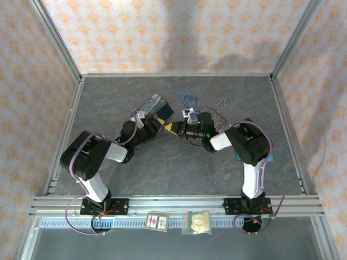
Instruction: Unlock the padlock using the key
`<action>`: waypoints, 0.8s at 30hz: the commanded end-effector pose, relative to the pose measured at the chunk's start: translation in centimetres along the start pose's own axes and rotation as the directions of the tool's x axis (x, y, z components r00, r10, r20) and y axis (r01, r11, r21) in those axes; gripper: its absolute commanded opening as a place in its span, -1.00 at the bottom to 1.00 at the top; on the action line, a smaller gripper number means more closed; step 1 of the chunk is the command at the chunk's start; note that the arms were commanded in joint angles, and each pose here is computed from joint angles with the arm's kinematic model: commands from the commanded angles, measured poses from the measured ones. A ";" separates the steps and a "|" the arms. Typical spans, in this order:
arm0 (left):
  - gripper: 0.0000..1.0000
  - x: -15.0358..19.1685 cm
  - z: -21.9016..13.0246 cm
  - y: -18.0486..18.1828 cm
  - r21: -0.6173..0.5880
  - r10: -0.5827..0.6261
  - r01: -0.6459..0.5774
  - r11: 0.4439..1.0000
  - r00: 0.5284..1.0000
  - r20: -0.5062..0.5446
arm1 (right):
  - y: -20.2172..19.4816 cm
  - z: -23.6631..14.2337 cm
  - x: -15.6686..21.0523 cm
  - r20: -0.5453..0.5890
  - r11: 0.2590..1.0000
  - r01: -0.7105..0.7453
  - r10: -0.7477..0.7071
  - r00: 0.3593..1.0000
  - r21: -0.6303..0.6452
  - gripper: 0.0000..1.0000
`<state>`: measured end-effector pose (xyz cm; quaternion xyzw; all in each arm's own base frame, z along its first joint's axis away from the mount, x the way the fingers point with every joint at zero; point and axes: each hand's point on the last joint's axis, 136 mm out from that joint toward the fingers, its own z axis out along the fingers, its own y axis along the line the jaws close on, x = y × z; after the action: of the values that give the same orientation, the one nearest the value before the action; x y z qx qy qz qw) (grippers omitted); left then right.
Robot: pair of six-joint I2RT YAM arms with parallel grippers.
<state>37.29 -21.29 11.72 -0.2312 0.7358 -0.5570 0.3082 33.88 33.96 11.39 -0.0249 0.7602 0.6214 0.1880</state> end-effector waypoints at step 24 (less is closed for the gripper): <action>-1.00 3.4 -0.3 -5.4 0.223 0.084 -0.054 0.973 0.988 -0.127 | 4.9 -1.5 -4.2 0.110 0.886 -0.340 0.390 0.914 -0.315 -1.00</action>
<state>37.75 -21.49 14.11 -0.2263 0.7069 -0.5834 0.3296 34.47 33.58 13.67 0.1017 0.6998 0.6974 0.1164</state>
